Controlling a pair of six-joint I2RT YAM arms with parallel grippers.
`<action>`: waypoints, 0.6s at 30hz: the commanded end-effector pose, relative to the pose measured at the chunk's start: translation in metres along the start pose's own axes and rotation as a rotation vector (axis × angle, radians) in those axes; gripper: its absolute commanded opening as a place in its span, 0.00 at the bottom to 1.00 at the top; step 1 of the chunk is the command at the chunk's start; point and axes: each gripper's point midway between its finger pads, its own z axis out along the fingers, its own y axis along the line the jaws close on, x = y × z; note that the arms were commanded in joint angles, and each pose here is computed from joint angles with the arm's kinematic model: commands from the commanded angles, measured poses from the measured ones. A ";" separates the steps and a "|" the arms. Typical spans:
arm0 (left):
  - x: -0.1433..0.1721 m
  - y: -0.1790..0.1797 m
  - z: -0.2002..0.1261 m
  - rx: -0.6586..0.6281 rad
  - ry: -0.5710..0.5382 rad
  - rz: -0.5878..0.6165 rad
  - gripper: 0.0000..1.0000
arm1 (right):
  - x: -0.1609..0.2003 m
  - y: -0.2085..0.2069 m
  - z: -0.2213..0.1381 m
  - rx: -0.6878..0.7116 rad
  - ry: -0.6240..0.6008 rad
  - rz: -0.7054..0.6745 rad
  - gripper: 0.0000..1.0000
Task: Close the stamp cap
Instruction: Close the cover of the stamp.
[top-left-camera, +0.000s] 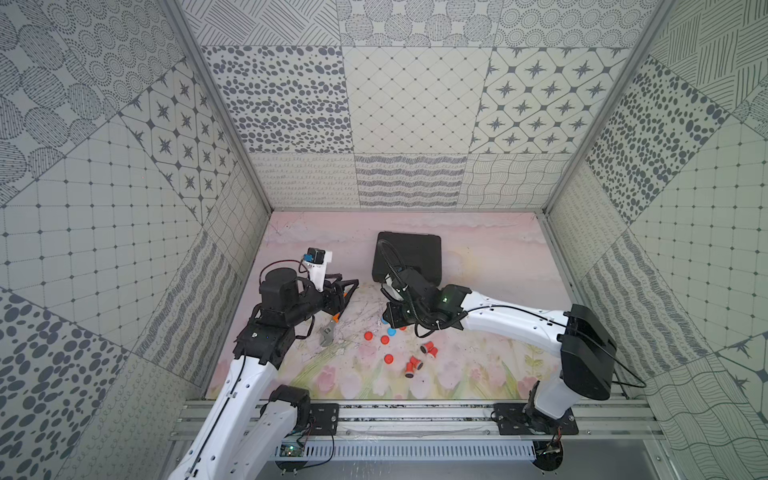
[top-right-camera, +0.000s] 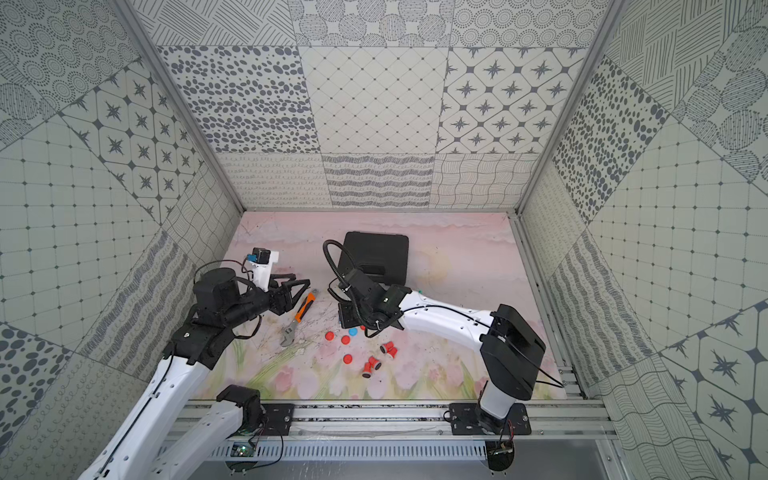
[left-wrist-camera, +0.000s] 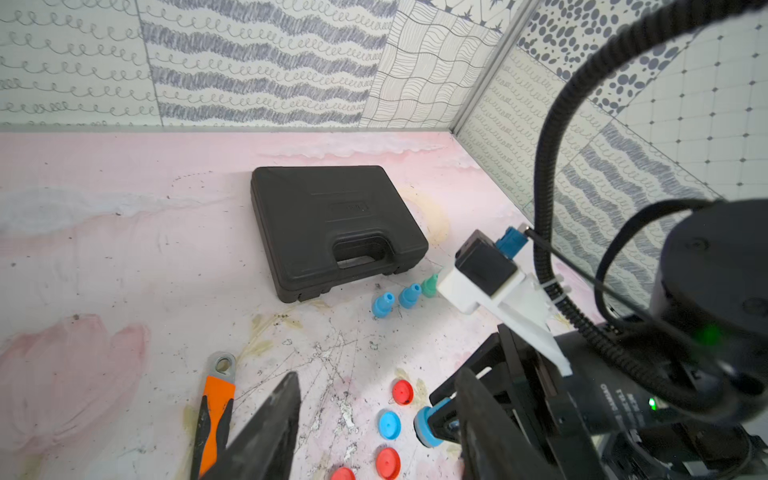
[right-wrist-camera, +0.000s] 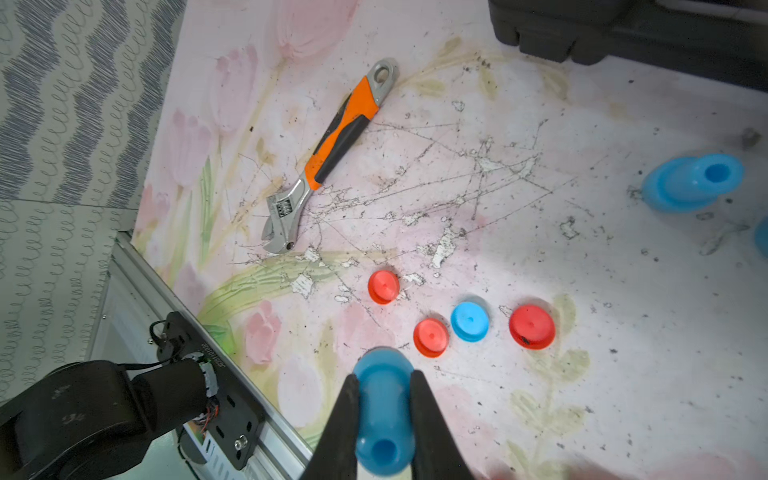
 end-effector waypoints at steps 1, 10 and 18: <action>0.009 0.025 -0.005 -0.144 0.055 0.031 0.60 | -0.008 -0.001 0.015 0.017 -0.035 -0.040 0.04; 0.016 0.030 -0.004 -0.163 0.072 0.021 0.61 | 0.007 -0.022 0.047 0.071 -0.013 -0.041 0.06; 0.017 0.032 -0.004 -0.166 0.078 0.015 0.61 | 0.023 -0.034 0.061 0.086 0.019 -0.021 0.05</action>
